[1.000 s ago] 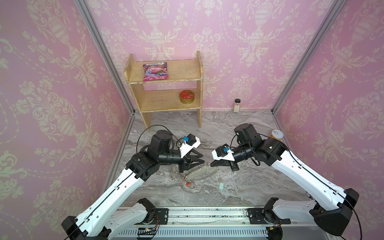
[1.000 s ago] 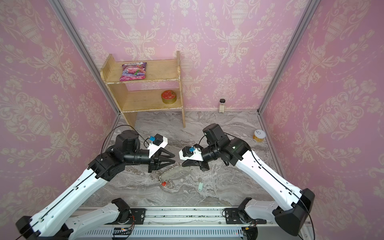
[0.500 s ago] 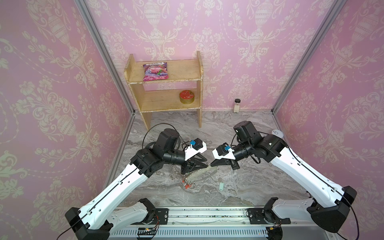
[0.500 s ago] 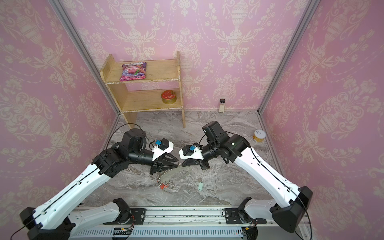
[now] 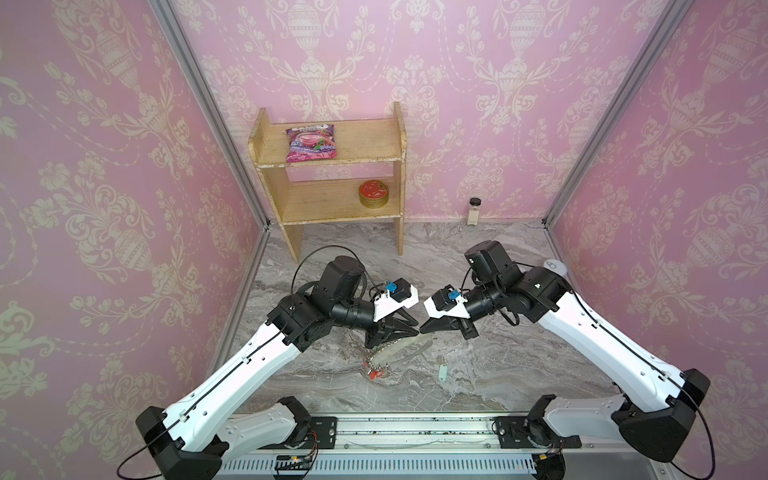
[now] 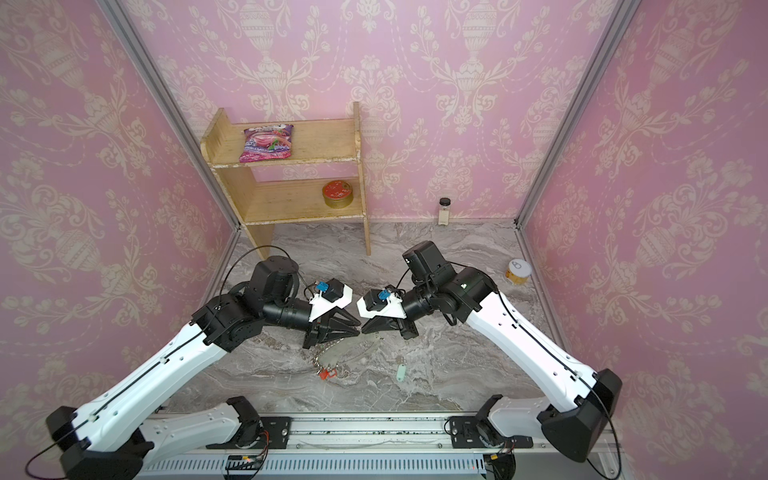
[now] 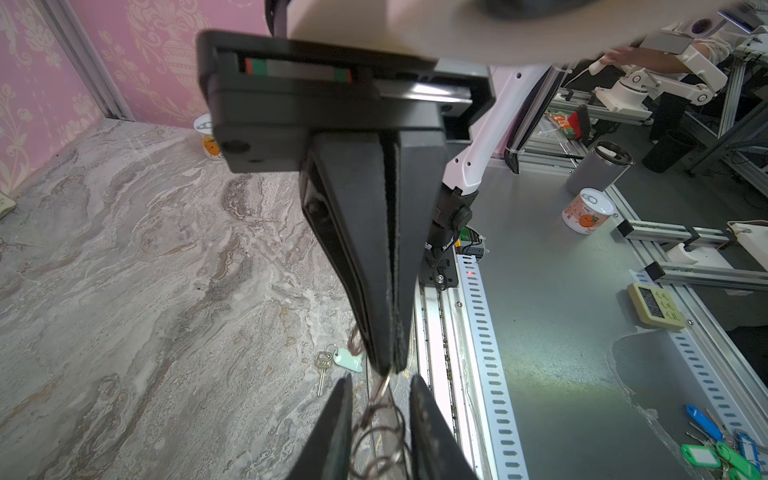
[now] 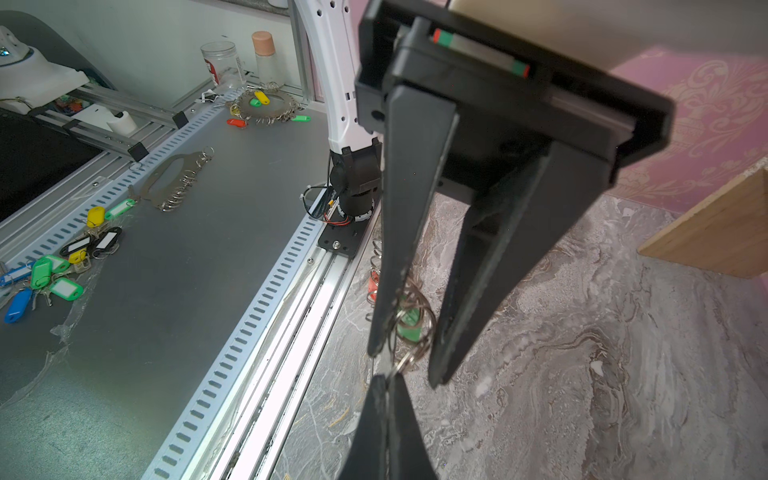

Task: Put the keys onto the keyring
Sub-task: 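Grasp the raised plate's rim with the left gripper beside the right gripper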

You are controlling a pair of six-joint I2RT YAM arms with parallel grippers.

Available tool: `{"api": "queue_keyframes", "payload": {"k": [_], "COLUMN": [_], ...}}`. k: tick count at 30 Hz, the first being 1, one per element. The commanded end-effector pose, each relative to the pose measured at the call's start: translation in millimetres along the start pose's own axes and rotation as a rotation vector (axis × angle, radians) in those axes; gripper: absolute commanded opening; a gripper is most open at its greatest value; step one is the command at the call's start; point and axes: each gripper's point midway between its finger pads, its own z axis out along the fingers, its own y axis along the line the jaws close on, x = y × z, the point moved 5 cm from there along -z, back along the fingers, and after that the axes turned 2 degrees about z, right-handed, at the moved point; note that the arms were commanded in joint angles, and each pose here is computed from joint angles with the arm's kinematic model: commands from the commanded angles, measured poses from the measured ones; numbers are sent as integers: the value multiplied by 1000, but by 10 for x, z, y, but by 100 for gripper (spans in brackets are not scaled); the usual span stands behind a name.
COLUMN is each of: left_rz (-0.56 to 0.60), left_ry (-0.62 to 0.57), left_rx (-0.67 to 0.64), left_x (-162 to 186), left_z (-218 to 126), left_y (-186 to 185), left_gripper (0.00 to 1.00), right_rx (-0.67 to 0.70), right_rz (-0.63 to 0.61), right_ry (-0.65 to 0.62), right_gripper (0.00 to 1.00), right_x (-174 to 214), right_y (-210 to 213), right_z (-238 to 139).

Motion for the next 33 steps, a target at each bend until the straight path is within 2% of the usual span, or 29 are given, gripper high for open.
{"api": "queue_keyframes", "payload": {"k": [1, 16, 24, 25, 29, 33], "left_rz": [40, 50, 75, 83, 109, 142], "left_ry": [-15, -18, -11, -12, -13, -25], "left_rx": [14, 13, -26, -38, -87, -137], "left_x": [-78, -135, -148, -160, -185, -199], "left_z": [-24, -27, -53, -69, -130, -204], "left_y": [-48, -53, -41, -37, -33, -50], "left_gripper": [23, 1, 0, 0, 0, 0], "right_rx": [-32, -29, -10, 3, 89, 215], "right_rz": [-56, -68, -55, -46, -14, 2], "right_ry": [-64, -69, -53, -49, 0, 13], "right_gripper": [0, 0, 0, 3, 37, 59], "right_x": [-152, -172, -150, -145, -70, 32], "right_y": [41, 55, 28, 14, 2, 40], "right_z": [-65, -78, -73, -74, -119, -230]}}
